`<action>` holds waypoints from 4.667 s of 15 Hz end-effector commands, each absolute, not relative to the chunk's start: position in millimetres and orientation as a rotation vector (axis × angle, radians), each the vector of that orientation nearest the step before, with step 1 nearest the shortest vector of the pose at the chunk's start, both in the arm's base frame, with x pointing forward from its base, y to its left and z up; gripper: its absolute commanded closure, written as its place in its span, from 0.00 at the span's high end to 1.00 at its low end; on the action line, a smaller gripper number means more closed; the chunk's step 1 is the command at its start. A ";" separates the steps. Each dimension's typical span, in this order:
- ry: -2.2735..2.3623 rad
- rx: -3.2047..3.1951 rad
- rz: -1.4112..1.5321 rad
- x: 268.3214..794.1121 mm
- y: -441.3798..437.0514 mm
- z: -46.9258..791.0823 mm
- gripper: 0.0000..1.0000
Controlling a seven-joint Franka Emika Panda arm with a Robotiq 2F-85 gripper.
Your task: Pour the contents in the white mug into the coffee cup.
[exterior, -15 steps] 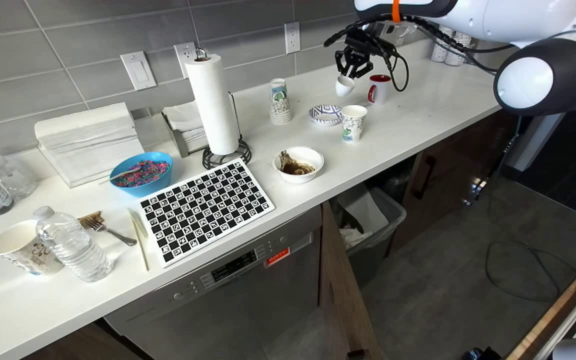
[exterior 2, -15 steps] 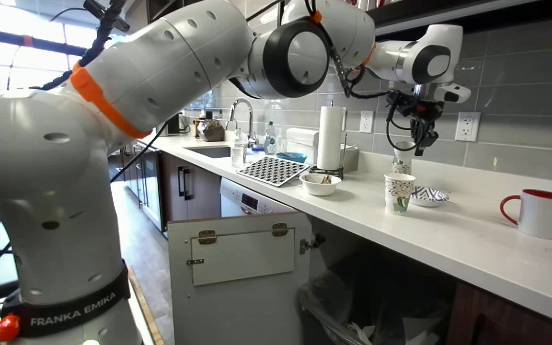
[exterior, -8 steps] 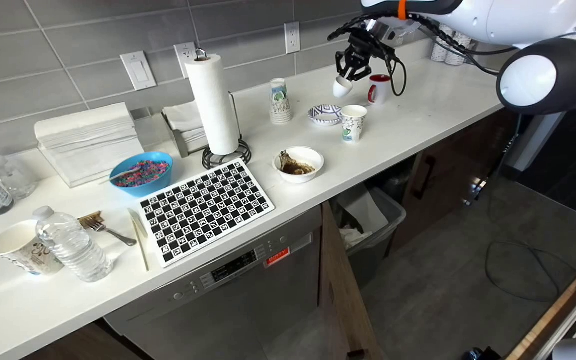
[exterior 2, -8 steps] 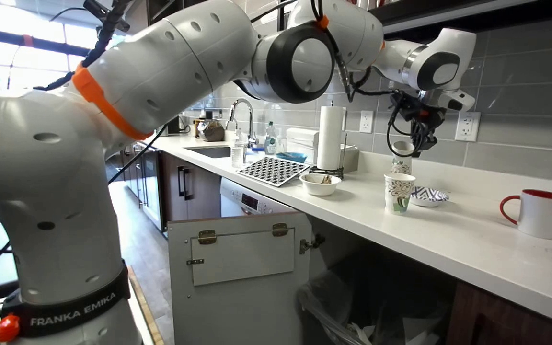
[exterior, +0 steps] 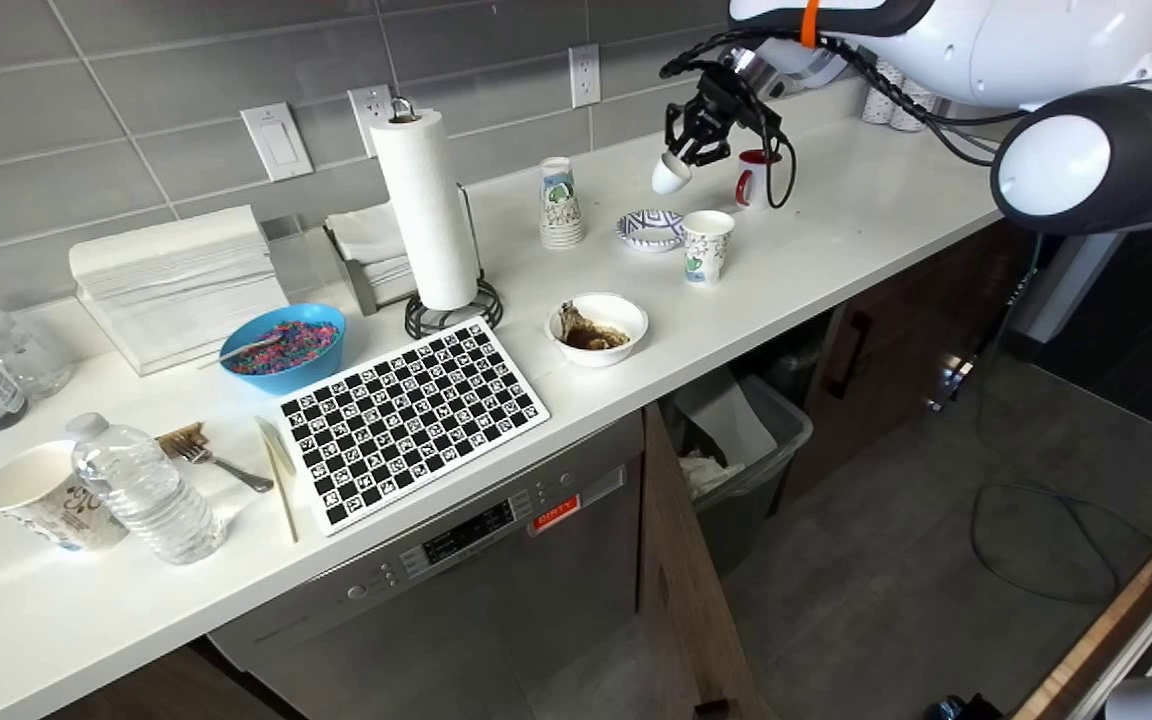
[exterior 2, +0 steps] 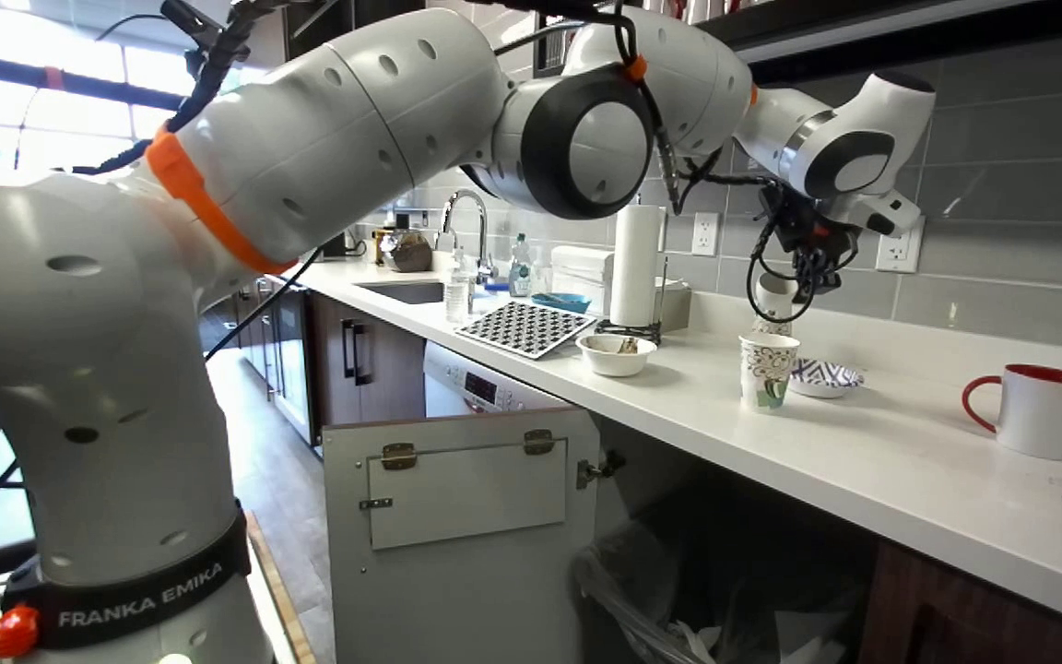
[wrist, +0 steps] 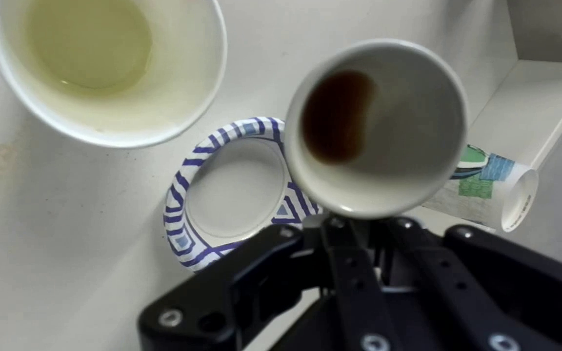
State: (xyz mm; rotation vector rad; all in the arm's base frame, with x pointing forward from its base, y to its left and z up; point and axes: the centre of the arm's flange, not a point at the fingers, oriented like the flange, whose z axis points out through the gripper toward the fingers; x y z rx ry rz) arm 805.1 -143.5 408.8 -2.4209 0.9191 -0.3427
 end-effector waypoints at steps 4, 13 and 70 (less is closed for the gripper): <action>0.816 -2.352 -0.472 805.3 -151.0 406.0 0.03; 0.674 -2.315 -0.515 789.6 -160.1 409.8 0.03; 0.131 -1.966 -0.661 744.1 -188.2 369.0 0.03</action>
